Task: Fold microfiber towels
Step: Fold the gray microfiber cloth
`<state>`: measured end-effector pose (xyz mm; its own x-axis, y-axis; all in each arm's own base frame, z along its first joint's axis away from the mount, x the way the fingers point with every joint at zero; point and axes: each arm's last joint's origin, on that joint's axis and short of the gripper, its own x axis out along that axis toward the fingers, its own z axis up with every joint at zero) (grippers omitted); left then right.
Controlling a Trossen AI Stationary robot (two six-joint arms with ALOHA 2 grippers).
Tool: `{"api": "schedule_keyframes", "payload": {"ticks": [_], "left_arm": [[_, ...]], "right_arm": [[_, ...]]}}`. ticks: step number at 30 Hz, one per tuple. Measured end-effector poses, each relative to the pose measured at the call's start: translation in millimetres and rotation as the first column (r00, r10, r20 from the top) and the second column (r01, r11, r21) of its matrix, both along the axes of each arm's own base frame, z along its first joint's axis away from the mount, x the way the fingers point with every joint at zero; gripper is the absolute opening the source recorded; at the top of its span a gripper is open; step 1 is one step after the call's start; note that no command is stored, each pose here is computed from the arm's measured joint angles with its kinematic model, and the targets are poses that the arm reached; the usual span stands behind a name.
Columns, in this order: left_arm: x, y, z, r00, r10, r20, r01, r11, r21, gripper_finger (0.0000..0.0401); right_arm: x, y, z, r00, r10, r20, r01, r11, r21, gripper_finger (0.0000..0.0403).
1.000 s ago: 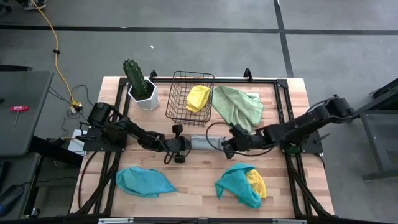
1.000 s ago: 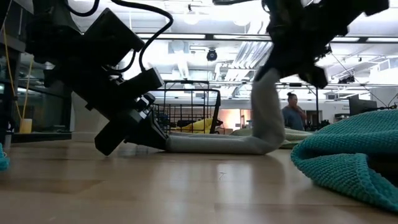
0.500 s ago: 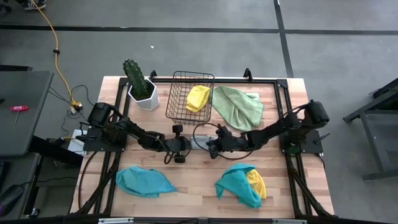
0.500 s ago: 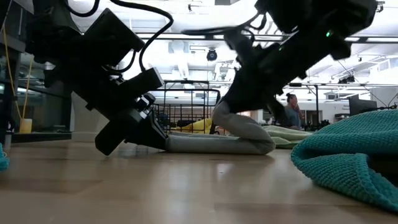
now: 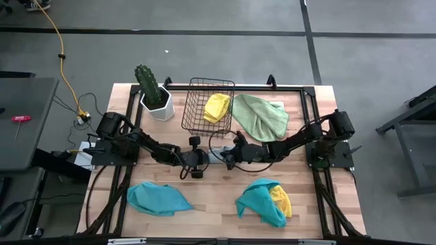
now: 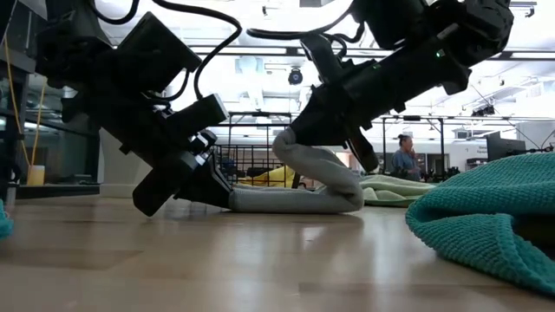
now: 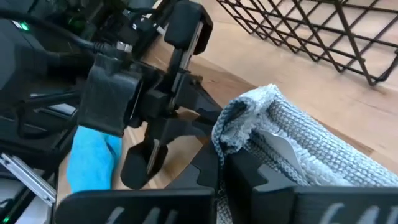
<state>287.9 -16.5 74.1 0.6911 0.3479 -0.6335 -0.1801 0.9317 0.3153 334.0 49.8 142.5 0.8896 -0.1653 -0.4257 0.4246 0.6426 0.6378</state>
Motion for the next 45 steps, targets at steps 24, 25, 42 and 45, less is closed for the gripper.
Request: {"api": "schedule_keyframes", "payload": {"ticks": [24,25,42,45], "left_arm": [[0.5,-0.2,0.5,1.0,0.0,0.009,0.0,1.0,-0.001,0.0],[0.5,-0.2,0.5,1.0,0.0,0.009,0.0,1.0,-0.001,0.0],[-6.4,-13.0,33.8,0.997,-0.068,0.037,0.071,0.995,-0.073,0.0],[-7.3,-21.2,44.7,0.994,-0.093,0.05,0.096,0.993,-0.069,0.0]], "right_arm": [[22.2,4.0,15.0,0.984,0.127,0.125,-0.1,0.974,-0.203,0.0183],[22.3,4.2,19.8,0.981,0.144,0.128,-0.112,0.967,-0.227,0.0187],[-16.2,17.5,9.6,0.925,0.103,-0.366,-0.267,0.861,-0.434,0.0193],[-15.2,18.3,-3.1,0.916,0.045,-0.399,-0.247,0.847,-0.471,0.0193]]}}
